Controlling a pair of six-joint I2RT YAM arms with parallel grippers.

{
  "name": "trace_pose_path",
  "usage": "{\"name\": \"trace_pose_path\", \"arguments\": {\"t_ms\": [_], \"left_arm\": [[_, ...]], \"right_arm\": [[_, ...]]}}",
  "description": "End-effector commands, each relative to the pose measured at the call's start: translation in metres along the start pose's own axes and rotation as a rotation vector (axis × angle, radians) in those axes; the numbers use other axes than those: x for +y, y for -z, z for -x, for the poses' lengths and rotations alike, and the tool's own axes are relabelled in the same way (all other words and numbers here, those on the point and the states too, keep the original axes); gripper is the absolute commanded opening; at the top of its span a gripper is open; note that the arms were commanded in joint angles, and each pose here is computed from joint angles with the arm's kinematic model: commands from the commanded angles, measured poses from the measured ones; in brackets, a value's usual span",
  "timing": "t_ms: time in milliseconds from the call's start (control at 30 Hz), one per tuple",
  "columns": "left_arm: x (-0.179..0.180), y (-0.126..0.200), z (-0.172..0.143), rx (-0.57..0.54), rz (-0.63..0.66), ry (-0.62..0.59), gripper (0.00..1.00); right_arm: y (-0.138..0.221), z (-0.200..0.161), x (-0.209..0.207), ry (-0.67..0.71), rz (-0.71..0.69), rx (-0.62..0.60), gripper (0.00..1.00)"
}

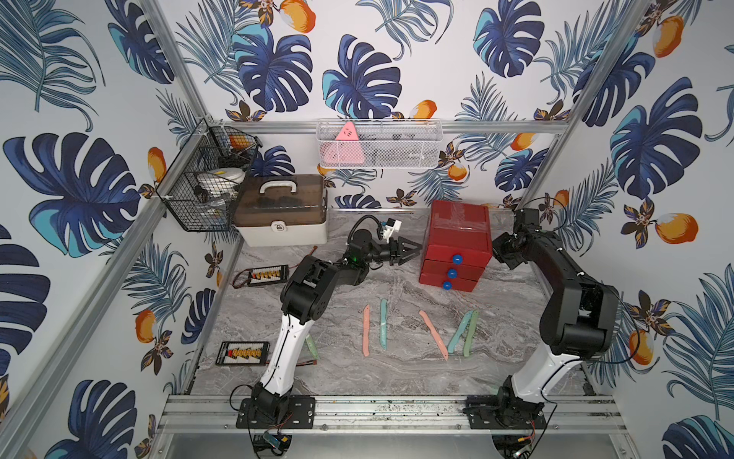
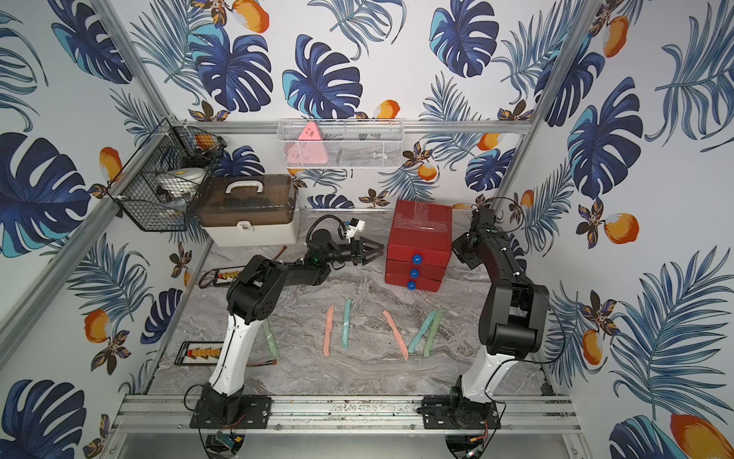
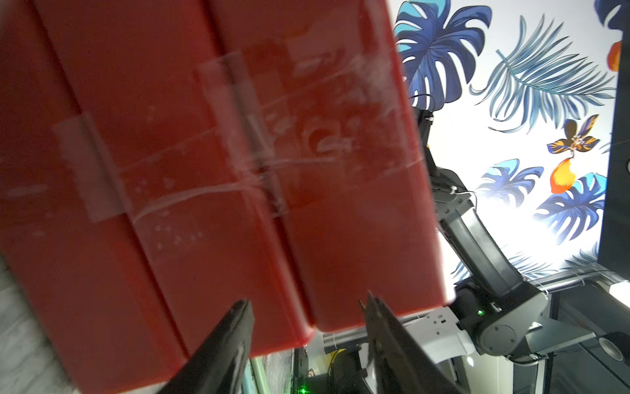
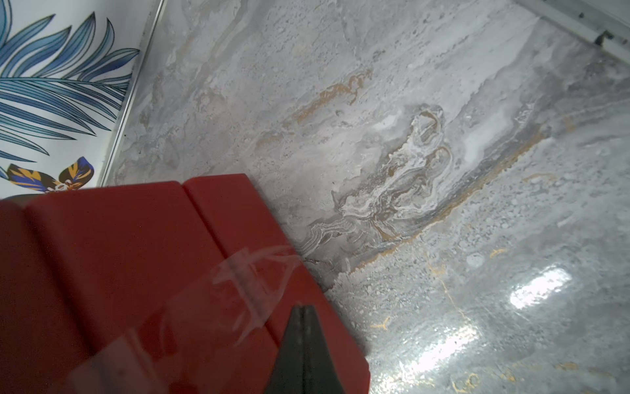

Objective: Place the fruit knives into the drawer by color
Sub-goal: Move the storage box to the center of the board.

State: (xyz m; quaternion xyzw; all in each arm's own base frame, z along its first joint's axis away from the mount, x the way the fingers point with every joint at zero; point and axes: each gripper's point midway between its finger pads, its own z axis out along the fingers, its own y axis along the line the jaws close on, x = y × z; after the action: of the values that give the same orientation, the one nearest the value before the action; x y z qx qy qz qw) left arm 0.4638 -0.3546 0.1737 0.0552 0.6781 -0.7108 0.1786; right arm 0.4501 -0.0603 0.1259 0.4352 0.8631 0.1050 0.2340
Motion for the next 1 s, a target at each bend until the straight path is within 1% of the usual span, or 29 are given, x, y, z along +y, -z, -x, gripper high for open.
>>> {"name": "trace_pose_path", "arguments": {"t_ms": [0,67,133,200,300,400,500,667,733,833,967], "left_arm": [[-0.010,0.019,0.005,-0.005,-0.019,-0.039,0.59],[-0.006,0.030,0.010,-0.023,0.005,-0.038,0.59],[0.002,0.037,0.015,-0.039,0.044,-0.035,0.58],[0.007,0.035,0.017,-0.029,0.064,-0.035,0.58],[0.008,0.029,0.025,-0.032,0.068,-0.040,0.56],[0.013,0.027,0.029,-0.040,0.074,-0.031,0.52],[0.016,0.023,0.030,-0.041,0.073,-0.023,0.46],[0.016,0.016,0.022,-0.011,0.066,-0.023,0.24],[0.016,0.020,0.019,-0.010,0.072,-0.028,0.21],[0.015,0.033,0.017,-0.020,0.085,-0.033,0.21],[0.012,0.067,0.022,-0.070,0.097,-0.025,0.18]], "right_arm": [[-0.003,-0.003,-0.012,-0.043,-0.056,0.042,0.00],[-0.007,-0.005,-0.010,-0.066,-0.032,0.066,0.00],[-0.012,-0.007,-0.001,-0.091,0.042,0.082,0.00],[-0.020,-0.011,0.016,-0.125,0.173,0.116,0.00],[-0.026,-0.017,0.040,-0.152,0.318,0.175,0.00],[-0.027,-0.019,0.054,-0.180,0.402,0.193,0.00],[-0.026,-0.020,0.060,-0.199,0.443,0.192,0.00],[-0.032,-0.037,0.083,-0.153,0.487,0.247,0.00],[-0.033,-0.049,0.097,-0.123,0.504,0.272,0.00],[-0.037,-0.072,0.119,-0.074,0.520,0.318,0.00],[-0.043,-0.105,0.148,-0.021,0.539,0.370,0.00]]}}
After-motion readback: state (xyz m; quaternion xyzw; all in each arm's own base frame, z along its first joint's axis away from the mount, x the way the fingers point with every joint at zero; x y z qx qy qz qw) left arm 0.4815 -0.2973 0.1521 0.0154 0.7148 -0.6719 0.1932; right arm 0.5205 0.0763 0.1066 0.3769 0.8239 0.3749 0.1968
